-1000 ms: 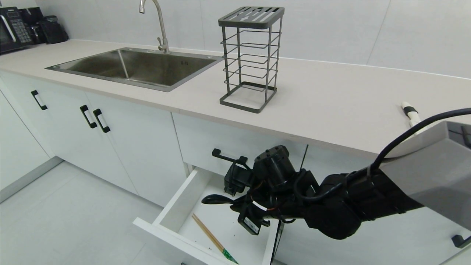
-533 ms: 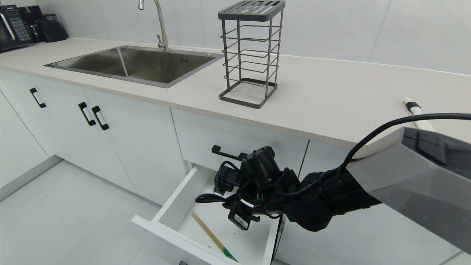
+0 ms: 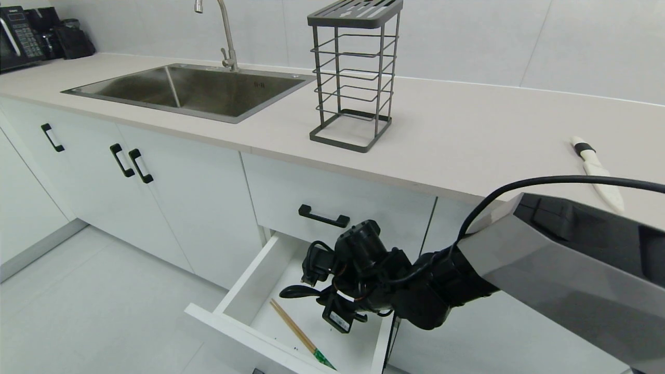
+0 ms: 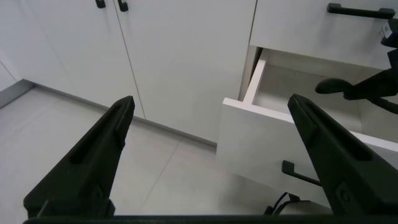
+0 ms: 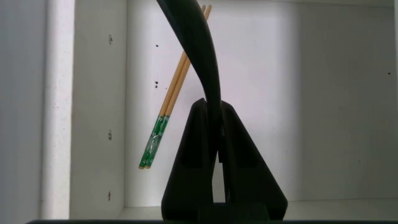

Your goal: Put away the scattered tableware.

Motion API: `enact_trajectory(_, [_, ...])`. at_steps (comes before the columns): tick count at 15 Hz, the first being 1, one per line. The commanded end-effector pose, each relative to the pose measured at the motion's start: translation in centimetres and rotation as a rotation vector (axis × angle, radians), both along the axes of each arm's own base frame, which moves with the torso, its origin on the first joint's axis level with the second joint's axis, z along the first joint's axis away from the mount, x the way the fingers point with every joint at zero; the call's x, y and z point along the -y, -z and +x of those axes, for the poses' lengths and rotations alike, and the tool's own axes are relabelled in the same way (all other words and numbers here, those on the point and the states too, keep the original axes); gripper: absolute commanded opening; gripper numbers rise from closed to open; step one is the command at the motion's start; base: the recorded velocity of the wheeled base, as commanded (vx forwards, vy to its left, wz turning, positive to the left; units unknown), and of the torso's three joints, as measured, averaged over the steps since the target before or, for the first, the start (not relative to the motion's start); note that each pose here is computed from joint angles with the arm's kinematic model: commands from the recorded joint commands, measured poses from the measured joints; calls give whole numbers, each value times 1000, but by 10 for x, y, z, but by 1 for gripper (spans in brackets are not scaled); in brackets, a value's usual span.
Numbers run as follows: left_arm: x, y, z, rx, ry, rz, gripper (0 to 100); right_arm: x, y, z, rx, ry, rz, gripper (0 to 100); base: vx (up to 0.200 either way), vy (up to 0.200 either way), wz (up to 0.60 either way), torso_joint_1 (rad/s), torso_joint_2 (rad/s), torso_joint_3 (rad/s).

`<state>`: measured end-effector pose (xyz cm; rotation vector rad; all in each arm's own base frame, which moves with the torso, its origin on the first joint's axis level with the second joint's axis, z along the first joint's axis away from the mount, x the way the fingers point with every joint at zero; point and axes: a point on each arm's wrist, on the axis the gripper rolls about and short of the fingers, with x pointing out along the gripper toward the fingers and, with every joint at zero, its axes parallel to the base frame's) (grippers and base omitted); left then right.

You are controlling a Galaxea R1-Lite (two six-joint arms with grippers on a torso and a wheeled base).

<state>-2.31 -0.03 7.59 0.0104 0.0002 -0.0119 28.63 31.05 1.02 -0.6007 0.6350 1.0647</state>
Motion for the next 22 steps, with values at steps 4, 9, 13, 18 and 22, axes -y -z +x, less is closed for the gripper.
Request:
enact_trajectory(4, [0, 0, 0, -1, -1, 0, 100, 0, 14, 5, -16, 9, -17, 0, 0, 0, 0, 0, 0, 0])
enact_trajectory(9, [0, 0, 0, -1, 0, 0, 100, 3, 27, 9, -34, 19, -37, 0, 0, 0, 0, 0, 0, 0])
enact_trajectory(13, [0, 0, 0, -1, 0, 0, 100, 4, 36, 9, -48, 19, -53, 0, 0, 0, 0, 0, 0, 0])
enact_trajectory(18, [0, 0, 0, -1, 0, 0, 100, -1, 49, 14, -53, 15, -62, 0, 0, 0, 0, 0, 0, 0])
enact_trajectory(22, [0, 0, 0, -1, 0, 0, 100, -2, 55, 16, -52, 9, -71, 0, 0, 0, 0, 0, 0, 0])
